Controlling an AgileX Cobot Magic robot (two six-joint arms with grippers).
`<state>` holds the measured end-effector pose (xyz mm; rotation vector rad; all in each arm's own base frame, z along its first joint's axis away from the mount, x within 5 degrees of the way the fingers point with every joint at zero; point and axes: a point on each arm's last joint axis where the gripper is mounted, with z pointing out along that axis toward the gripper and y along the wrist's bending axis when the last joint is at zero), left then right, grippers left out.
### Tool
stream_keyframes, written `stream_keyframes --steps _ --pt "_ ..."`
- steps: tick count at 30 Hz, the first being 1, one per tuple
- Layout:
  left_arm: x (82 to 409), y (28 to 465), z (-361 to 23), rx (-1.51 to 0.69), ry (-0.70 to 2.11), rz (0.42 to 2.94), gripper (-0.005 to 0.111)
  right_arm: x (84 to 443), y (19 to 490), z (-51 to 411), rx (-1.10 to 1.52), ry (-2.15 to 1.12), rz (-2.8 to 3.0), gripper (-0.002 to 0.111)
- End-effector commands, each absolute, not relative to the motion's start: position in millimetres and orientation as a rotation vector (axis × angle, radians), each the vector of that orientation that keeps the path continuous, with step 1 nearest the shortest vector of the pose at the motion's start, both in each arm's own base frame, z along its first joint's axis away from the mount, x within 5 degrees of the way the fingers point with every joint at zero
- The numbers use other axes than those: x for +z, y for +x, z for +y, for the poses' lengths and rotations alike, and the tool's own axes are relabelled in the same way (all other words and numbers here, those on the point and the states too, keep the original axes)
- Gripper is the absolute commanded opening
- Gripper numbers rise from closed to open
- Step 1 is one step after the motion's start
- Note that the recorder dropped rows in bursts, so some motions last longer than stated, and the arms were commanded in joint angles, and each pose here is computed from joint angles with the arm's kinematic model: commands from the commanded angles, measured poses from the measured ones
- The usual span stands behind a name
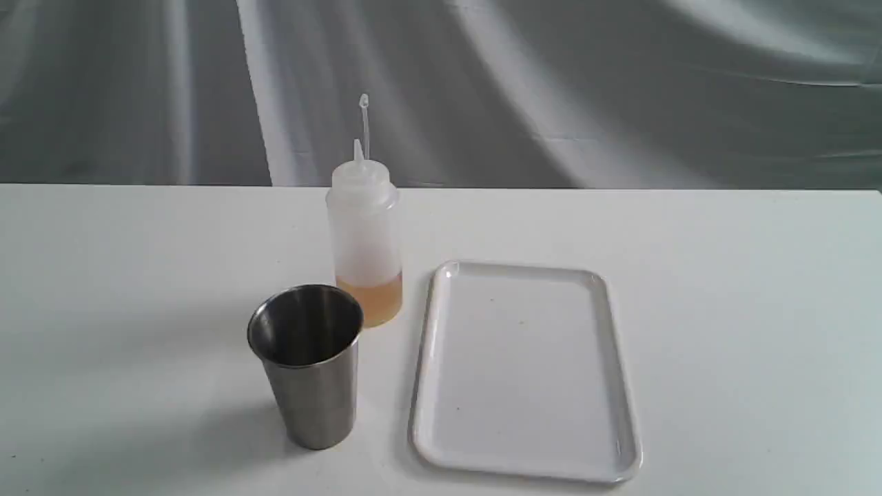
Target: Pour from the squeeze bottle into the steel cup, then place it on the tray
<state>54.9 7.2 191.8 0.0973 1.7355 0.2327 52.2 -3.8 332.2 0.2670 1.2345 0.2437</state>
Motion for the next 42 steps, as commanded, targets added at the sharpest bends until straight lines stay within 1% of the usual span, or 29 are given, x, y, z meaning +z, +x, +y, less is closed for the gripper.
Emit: stream_keyframes --steps 1,10,14,18,23,28,36,42 --pt "192 55 7 0.229 0.091 1.725 0.008 356 60 -4 0.185 0.219 1.251 0.000" --pt "192 55 7 0.229 0.091 1.725 0.008 411 88 -5 0.067 0.114 1.219 0.000" --pt "192 55 7 0.229 0.091 1.725 0.008 432 114 3 0.005 -0.042 1.219 0.000" --pt "192 55 7 0.229 0.091 1.725 0.008 438 150 19 -0.014 -0.197 1.268 0.000" --pt "192 55 7 0.229 0.091 1.725 0.008 435 199 41 -0.034 -0.358 1.341 0.000" --pt "192 55 7 0.229 0.091 1.725 0.008 424 235 52 -0.026 -0.397 1.406 0.000" --pt "192 55 7 0.229 0.091 1.725 0.008 379 283 61 -0.085 -0.519 1.553 0.000" --pt "192 55 7 0.228 0.090 1.725 0.008 357 301 66 -0.066 -0.537 1.614 0.000"
